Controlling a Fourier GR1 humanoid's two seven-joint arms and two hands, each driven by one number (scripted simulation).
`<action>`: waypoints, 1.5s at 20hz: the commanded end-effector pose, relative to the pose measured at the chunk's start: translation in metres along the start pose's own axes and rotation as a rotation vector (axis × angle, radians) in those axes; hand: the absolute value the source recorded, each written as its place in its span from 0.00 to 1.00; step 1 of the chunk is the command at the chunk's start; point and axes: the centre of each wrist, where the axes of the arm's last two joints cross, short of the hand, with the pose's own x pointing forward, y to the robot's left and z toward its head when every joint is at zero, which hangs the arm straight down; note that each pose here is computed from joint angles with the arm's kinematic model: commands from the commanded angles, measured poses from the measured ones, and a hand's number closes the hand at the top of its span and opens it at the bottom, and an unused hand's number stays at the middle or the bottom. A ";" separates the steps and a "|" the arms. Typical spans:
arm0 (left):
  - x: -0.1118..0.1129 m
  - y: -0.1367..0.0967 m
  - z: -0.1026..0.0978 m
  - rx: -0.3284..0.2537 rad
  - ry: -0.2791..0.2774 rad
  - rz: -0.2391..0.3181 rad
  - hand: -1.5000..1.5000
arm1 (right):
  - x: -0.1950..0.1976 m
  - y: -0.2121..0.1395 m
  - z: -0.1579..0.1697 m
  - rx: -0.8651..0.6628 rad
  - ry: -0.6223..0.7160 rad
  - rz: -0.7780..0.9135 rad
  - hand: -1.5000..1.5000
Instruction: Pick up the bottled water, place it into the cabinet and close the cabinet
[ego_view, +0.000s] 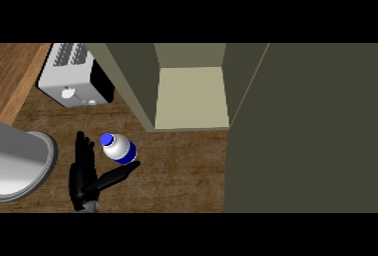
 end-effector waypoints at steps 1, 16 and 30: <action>-0.023 0.010 -0.004 0.019 -0.008 0.046 0.00 | 0.047 0.022 0.002 0.029 -0.106 -0.068 0.00; -0.063 -0.006 -0.012 -0.090 -0.062 0.307 1.00 | 0.044 0.008 0.021 0.025 -0.094 -0.033 0.00; -0.066 -0.002 -0.023 -0.232 -0.130 0.417 1.00 | 0.050 0.009 0.029 0.008 -0.072 -0.022 0.00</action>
